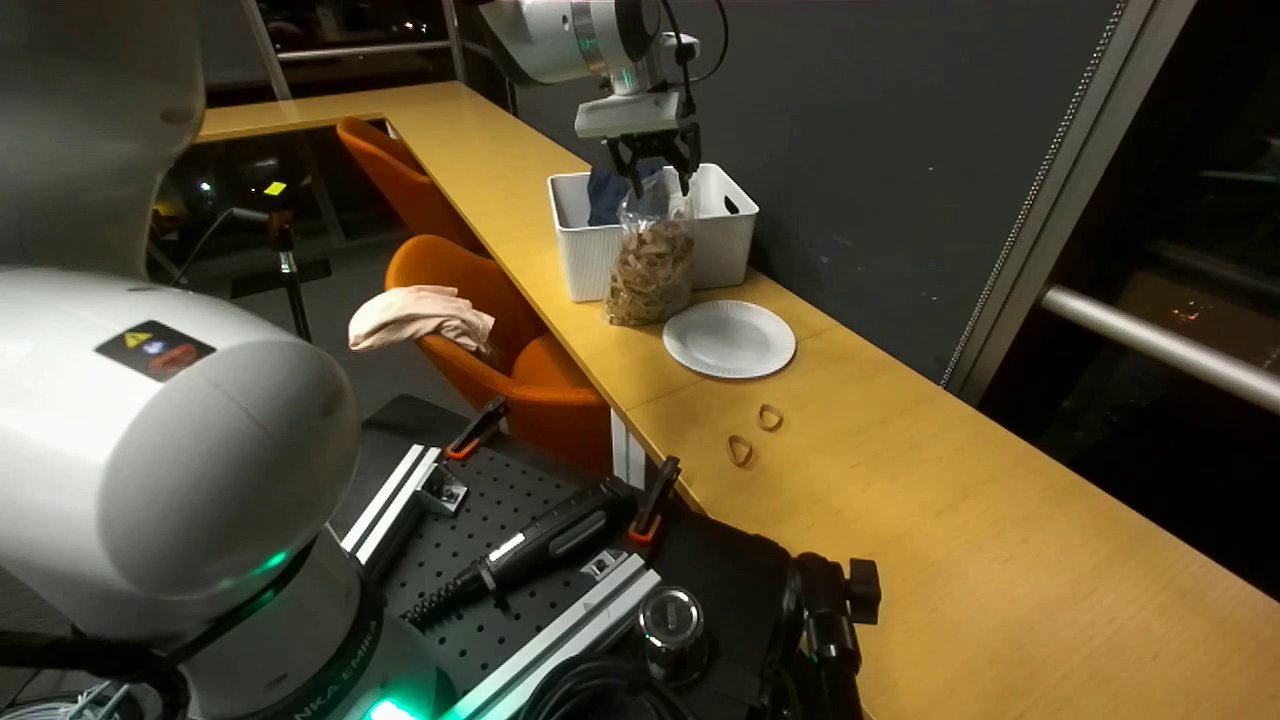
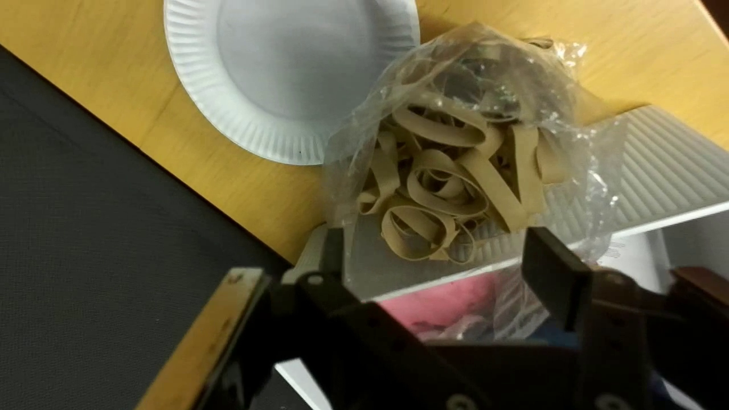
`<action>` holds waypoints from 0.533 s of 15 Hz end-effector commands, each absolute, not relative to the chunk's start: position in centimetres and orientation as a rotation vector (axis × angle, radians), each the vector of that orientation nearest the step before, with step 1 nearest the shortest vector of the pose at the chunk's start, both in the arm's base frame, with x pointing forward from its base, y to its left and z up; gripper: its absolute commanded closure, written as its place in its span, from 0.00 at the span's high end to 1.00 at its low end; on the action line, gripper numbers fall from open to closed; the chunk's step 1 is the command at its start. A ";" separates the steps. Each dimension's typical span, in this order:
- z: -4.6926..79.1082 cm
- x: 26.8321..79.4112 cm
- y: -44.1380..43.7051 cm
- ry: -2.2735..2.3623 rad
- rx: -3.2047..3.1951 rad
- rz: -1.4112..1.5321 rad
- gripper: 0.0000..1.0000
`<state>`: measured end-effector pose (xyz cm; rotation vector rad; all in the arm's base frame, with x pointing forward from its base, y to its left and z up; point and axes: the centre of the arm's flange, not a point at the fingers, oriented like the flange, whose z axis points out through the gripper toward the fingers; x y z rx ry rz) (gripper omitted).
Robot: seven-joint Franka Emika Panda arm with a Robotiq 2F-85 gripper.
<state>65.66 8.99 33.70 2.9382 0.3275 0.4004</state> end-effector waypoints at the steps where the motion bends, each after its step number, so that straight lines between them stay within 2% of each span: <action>1: 35.8 64.1 7.9 0.279 2.926 0.351 1.00; 8: 38.0 57.4 -0.5 0.136 2.950 0.188 1.00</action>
